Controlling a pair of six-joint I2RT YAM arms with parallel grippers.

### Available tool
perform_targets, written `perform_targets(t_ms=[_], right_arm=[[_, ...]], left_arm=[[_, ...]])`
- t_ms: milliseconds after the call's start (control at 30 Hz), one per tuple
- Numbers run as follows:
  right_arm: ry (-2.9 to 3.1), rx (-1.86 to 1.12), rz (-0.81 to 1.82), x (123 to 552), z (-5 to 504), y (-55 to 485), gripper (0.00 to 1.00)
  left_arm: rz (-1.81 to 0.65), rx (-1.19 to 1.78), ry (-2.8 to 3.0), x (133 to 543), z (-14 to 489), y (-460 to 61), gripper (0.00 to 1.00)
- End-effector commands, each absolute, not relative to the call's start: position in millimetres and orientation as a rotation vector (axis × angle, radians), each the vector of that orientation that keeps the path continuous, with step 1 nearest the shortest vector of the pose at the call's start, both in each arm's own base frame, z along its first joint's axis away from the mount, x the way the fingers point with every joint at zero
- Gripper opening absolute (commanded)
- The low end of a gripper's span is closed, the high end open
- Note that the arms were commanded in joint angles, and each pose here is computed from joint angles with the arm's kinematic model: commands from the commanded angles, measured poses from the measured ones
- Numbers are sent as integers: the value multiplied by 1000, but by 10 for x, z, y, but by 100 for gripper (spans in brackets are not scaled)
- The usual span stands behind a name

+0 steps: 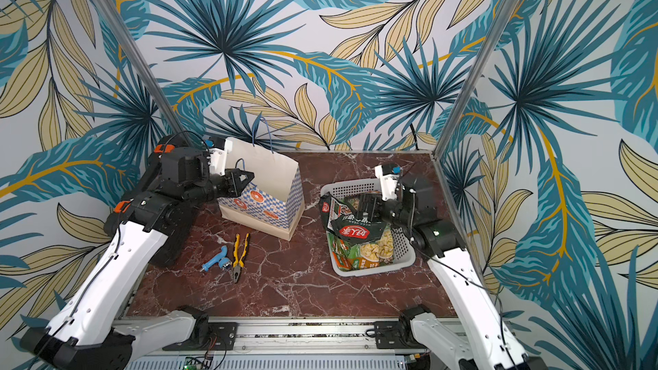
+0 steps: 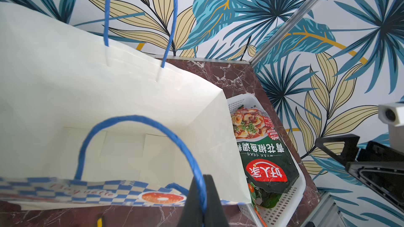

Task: Place the condiment packets inside the bag
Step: Place the paper bag at the center of the board, then adjust the paper bag at the center of the board.

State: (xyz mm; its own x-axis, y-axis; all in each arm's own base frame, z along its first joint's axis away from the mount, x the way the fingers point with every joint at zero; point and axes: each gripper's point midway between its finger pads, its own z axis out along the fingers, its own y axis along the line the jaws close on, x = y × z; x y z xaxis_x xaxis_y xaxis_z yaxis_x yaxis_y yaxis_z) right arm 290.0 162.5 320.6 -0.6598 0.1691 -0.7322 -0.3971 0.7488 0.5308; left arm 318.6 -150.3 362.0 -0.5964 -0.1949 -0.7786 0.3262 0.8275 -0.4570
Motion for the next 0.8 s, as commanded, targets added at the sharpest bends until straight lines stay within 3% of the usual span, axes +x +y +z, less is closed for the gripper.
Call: perform_targets(t_ms=[0,233,433,633,767], right_arm=[[2137,-354,791,3048,3337,1915,95],[2214,-678,625,3560,3371,2583,90],[2312,-770,361,4135,3037,2697,89],[2323,-849,398,4359,2829,2958,86],[2293,-876,420,4422,2816,3135,75]], left_arm=[[-641,83,2102,3120,3514,-1353,0],[-584,64,2130,3132,3368,-1253,0],[-613,72,2136,3172,3311,-1297,0],[-609,80,2147,3185,3259,-1294,0],[-576,76,2157,3195,3222,-1245,0]])
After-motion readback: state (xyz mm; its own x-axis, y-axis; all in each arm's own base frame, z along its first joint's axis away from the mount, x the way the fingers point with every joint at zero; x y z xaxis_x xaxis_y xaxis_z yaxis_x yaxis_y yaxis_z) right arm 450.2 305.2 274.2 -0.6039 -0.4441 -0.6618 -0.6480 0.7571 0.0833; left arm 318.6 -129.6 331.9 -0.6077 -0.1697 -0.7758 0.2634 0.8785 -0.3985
